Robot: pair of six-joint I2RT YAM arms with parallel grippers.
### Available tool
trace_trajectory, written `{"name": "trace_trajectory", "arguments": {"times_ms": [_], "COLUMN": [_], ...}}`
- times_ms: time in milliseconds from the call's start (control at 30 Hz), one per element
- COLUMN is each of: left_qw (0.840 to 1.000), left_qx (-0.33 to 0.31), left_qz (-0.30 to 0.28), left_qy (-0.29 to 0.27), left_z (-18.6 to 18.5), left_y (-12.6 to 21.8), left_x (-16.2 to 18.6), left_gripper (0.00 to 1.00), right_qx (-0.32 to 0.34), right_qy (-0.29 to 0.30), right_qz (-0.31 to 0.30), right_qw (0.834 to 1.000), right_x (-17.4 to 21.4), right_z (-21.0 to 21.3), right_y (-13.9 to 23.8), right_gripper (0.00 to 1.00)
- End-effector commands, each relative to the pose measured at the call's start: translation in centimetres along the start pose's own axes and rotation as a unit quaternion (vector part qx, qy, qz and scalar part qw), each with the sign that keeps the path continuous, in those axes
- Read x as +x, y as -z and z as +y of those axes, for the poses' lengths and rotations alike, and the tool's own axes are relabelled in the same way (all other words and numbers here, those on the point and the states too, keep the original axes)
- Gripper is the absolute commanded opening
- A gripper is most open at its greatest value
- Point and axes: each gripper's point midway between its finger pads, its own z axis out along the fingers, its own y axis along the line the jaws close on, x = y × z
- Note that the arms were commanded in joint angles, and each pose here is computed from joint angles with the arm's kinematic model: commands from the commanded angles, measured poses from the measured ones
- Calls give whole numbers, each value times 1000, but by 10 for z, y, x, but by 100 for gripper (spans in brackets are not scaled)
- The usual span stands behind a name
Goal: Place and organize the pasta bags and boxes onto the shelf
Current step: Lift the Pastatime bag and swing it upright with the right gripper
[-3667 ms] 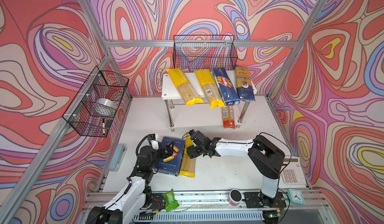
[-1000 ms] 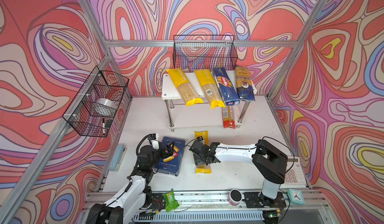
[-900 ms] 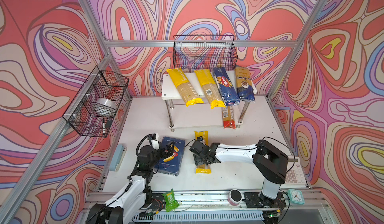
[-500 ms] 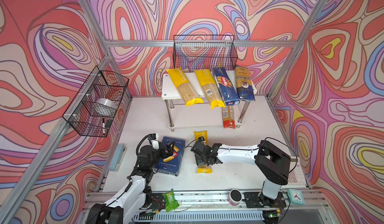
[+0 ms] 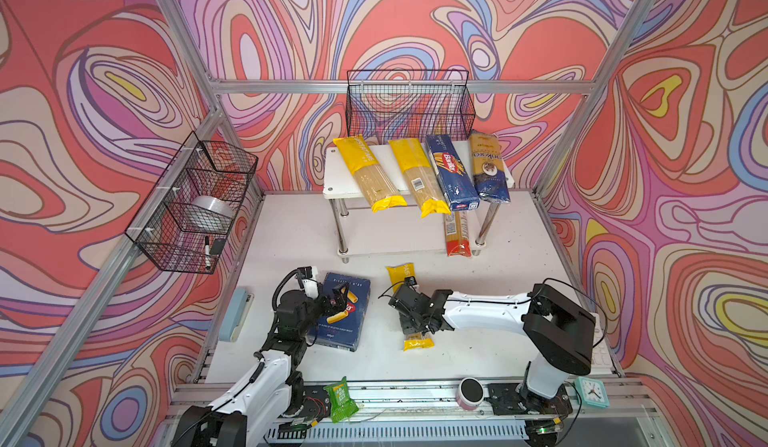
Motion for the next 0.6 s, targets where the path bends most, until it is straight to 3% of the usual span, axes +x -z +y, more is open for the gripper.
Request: {"name": "trace_trajectory", "arguments": {"times_ms": [0, 167, 467, 567], "left_qw": [1000, 1000, 1000, 1000], "left_qx": [19, 18, 20, 19], "left_qz": [0, 1, 3, 3], "left_qy": [-6, -6, -7, -6], "left_z": [-8, -7, -8, -8], "left_y": [-1, -1, -2, -2], "left_x": [0, 1, 0, 0], "left_gripper": [100, 100, 100, 100], "right_qx": [13, 17, -20, -37], "right_qy": [13, 18, 14, 17], "right_qz": [35, 4, -72, -99], "right_qw": [999, 1000, 997, 994], "right_x": [20, 9, -19, -29], "right_z": [-7, -12, -3, 3], "right_y": [-8, 5, 28, 35], "right_gripper": [50, 44, 16, 0]}}
